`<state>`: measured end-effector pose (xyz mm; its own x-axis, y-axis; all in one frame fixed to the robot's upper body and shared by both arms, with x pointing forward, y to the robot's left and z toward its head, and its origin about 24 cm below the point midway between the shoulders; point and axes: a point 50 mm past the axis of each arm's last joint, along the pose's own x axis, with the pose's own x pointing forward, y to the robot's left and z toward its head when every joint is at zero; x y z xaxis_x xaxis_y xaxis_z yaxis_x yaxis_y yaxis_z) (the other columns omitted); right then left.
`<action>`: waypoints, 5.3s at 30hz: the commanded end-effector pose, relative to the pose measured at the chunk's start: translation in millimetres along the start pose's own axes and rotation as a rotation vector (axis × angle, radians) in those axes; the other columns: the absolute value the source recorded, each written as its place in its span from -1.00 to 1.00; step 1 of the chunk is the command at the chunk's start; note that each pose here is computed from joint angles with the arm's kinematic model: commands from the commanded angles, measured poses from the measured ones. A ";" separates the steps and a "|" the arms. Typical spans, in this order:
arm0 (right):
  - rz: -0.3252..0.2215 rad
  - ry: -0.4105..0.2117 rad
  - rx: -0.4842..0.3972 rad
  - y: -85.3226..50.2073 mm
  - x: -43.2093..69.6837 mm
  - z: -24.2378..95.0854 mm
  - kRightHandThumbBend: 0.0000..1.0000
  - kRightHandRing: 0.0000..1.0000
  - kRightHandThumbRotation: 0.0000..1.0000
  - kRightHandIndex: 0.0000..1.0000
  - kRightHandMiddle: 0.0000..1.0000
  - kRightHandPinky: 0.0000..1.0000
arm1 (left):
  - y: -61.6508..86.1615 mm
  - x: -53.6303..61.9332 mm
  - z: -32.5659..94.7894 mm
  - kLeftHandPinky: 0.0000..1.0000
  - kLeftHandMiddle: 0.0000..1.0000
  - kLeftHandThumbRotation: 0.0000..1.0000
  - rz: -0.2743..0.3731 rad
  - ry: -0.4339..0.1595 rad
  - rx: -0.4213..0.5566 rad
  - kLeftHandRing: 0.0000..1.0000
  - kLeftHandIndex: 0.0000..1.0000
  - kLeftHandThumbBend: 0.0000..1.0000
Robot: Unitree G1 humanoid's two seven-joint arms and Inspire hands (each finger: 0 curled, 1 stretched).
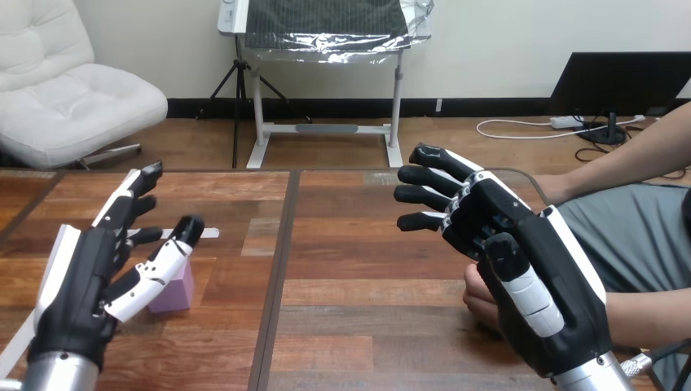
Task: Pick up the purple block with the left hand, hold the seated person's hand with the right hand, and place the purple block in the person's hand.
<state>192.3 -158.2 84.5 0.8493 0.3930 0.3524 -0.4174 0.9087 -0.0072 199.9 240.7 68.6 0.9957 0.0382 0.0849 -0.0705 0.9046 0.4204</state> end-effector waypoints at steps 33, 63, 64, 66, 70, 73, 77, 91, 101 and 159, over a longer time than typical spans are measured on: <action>0.015 -0.070 -0.027 -2.8 10.9 8.2 0.86 0.61 0.55 0.69 0.65 0.42 | 18.0 48.4 -24.7 0.44 0.80 -0.16 -0.081 0.118 0.251 0.73 0.81 0.10; 0.015 -0.070 -0.043 -3.1 10.5 9.4 0.84 0.61 0.57 0.69 0.64 0.42 | 13.8 68.6 -37.8 0.96 0.90 -0.35 -0.132 0.198 0.393 0.87 0.82 0.12; 0.015 -0.070 -0.043 -3.1 10.4 9.4 0.84 0.61 0.57 0.69 0.64 0.42 | 13.7 68.9 -37.9 0.97 0.91 -0.36 -0.133 0.199 0.394 0.88 0.83 0.12; 0.014 -0.070 -0.044 -3.3 10.3 9.5 0.84 0.61 0.57 0.69 0.64 0.42 | 13.2 70.1 -37.9 0.98 0.92 -0.37 -0.132 0.203 0.398 0.89 0.83 0.12; 0.014 -0.069 -0.045 -3.5 10.1 9.5 0.84 0.60 0.57 0.68 0.64 0.42 | 12.7 71.7 -37.5 0.99 0.94 -0.37 -0.134 0.208 0.407 0.91 0.84 0.13; 0.014 -0.069 -0.047 -3.6 9.9 9.7 0.83 0.60 0.58 0.68 0.64 0.42 | 12.3 72.9 -36.9 1.00 0.96 -0.36 -0.134 0.209 0.407 0.93 0.85 0.14; 0.015 -0.069 -0.047 -3.7 9.7 9.8 0.83 0.60 0.58 0.68 0.64 0.42 | 11.9 74.6 -36.3 1.00 0.98 -0.34 -0.132 0.209 0.407 0.94 0.86 0.14; 0.011 -0.069 -0.055 -3.8 9.9 9.9 0.85 0.60 0.59 0.68 0.64 0.43 | 11.4 80.7 -35.2 1.00 0.99 -0.28 -0.139 0.222 0.464 0.95 0.89 0.18; 0.012 -0.071 -0.049 -3.5 10.6 10.2 0.86 0.60 0.58 0.68 0.63 0.43 | 10.3 85.6 -35.0 1.00 0.97 -0.31 -0.160 0.237 0.508 0.95 0.89 0.22; 0.018 -0.089 -0.044 -3.9 11.3 11.8 0.88 0.60 0.56 0.67 0.63 0.43 | 4.6 114.7 -24.0 0.77 0.68 -0.59 -0.348 0.230 0.841 0.68 0.67 0.59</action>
<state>192.1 -159.6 84.3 0.8481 0.3979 0.3500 -0.4132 0.9100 -0.0332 296.0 259.7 31.1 0.9239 0.0014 -0.3826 0.3602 0.3345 0.8709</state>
